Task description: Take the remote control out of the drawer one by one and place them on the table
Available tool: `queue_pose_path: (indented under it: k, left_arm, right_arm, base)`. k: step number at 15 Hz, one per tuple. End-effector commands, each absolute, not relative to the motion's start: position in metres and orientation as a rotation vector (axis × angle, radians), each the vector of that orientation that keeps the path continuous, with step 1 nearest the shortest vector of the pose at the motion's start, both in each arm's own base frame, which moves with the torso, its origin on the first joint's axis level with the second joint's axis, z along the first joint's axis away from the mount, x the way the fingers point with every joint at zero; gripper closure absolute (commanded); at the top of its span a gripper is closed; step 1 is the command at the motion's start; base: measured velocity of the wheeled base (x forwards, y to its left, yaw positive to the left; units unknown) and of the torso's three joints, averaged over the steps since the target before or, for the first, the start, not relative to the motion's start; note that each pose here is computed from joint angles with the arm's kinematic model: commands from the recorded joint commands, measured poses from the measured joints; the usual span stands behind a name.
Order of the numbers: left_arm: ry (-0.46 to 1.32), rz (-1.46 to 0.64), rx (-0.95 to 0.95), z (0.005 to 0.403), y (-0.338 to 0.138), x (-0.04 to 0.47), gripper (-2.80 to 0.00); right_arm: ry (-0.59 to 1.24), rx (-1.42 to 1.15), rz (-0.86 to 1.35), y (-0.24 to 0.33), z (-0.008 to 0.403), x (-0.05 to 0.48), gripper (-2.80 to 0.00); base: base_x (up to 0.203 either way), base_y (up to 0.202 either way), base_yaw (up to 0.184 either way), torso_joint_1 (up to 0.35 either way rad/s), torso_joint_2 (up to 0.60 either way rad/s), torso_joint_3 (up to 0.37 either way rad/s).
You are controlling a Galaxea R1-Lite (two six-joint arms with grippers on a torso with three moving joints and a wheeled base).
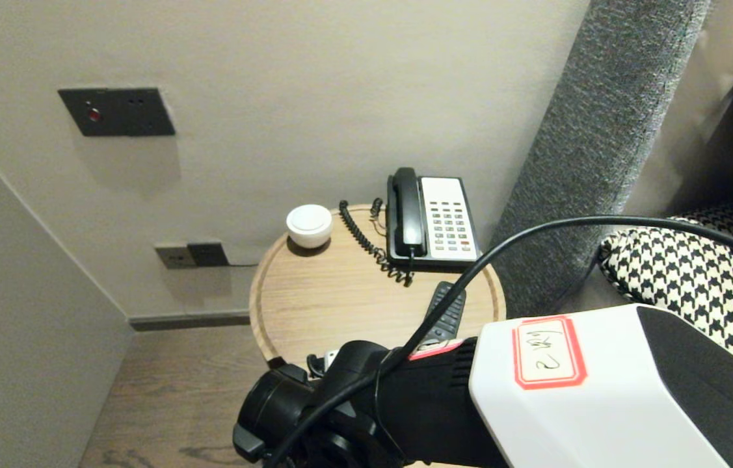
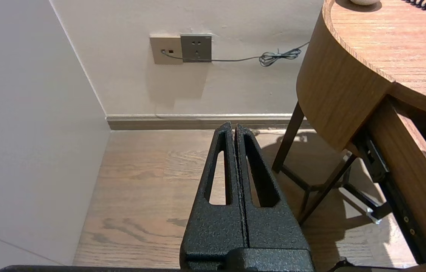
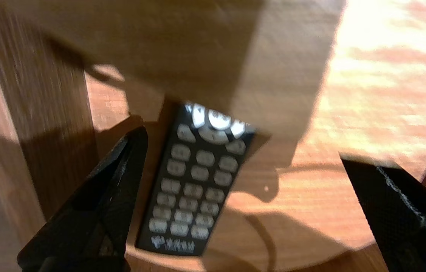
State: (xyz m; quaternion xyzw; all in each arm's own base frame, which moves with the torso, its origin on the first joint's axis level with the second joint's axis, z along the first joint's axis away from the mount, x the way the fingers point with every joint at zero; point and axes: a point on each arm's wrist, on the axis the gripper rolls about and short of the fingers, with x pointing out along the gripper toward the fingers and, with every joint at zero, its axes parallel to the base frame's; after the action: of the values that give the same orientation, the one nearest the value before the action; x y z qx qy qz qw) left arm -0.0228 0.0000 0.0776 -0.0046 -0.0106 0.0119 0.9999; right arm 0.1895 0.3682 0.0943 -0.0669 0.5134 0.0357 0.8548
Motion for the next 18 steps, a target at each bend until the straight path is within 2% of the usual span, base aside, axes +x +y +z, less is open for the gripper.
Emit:
queue_pose_path:
  k: [1, 11, 18]
  left_arm:
    - [-0.024, 0.024, -0.009, 0.078, 0.0, -0.023, 0.0]
    - [-0.023, 0.024, -0.01, 0.078, 0.0, -0.023, 0.0]
    - [-0.025, 0.024, -0.009, 0.078, 0.0, -0.023, 0.0]
  right_arm:
    - [1.077, -0.149, 0.058, 0.369, 0.086, 0.192, -2.8]
    - [1.083, -0.163, -0.002, 0.355, 0.074, 0.203, -2.8]
    - [1.082, -0.157, -0.012, 0.342, 0.083, 0.199, -2.8]
  base:
    - [0.0, 0.0, 0.0, 0.0, 0.0, 0.0]
    - [0.0, 0.0, 0.0, 0.0, 0.0, 0.0]
    - [0.0, 0.0, 0.0, 0.0, 0.0, 0.0]
